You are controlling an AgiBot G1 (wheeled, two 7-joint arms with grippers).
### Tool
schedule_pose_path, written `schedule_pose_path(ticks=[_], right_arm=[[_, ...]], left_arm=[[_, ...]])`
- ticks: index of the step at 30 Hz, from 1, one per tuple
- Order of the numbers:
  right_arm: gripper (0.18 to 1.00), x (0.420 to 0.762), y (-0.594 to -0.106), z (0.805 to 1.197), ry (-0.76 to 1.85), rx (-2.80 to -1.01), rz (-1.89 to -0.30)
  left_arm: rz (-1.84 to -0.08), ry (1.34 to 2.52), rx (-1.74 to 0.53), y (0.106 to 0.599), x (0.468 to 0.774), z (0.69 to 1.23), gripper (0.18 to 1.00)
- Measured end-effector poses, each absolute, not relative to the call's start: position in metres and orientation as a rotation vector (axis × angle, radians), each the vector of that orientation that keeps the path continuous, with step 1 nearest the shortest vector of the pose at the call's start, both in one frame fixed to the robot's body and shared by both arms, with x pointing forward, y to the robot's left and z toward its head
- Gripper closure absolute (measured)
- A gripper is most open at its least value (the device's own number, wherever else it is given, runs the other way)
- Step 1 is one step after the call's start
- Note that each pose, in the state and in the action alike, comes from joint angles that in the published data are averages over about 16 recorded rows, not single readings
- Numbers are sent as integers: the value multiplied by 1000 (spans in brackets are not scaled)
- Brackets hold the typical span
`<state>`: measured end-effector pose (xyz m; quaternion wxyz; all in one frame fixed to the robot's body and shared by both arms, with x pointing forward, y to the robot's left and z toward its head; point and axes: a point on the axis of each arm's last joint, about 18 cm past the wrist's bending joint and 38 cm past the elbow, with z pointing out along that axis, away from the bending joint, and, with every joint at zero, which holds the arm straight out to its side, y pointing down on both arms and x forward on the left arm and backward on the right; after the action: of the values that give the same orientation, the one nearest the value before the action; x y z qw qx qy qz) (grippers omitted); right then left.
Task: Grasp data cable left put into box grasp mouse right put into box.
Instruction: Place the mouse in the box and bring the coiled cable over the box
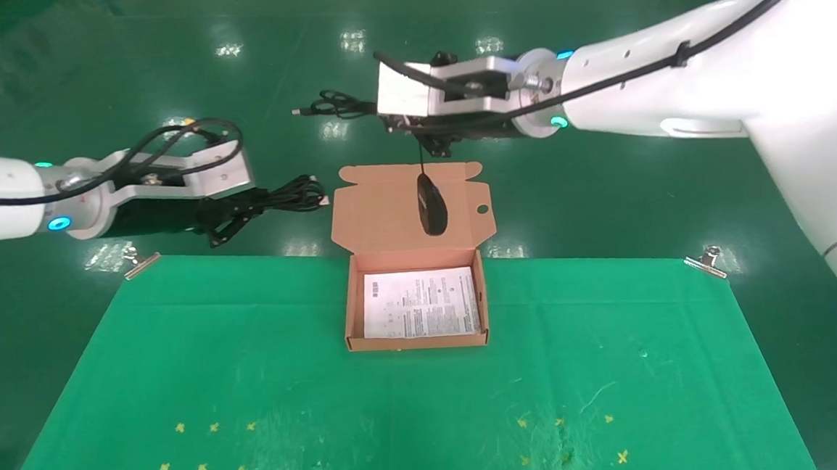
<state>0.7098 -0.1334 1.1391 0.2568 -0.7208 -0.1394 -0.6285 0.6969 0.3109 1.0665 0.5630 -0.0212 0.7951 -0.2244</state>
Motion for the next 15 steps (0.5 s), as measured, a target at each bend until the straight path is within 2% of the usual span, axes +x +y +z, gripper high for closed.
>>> schedule_pose_path(ticks=[15], right_arm=[[973, 728, -119, 1082, -387, -2060, -1626]], left_arm=[[-395, 1939, -250, 359, 686, 1035, 934]])
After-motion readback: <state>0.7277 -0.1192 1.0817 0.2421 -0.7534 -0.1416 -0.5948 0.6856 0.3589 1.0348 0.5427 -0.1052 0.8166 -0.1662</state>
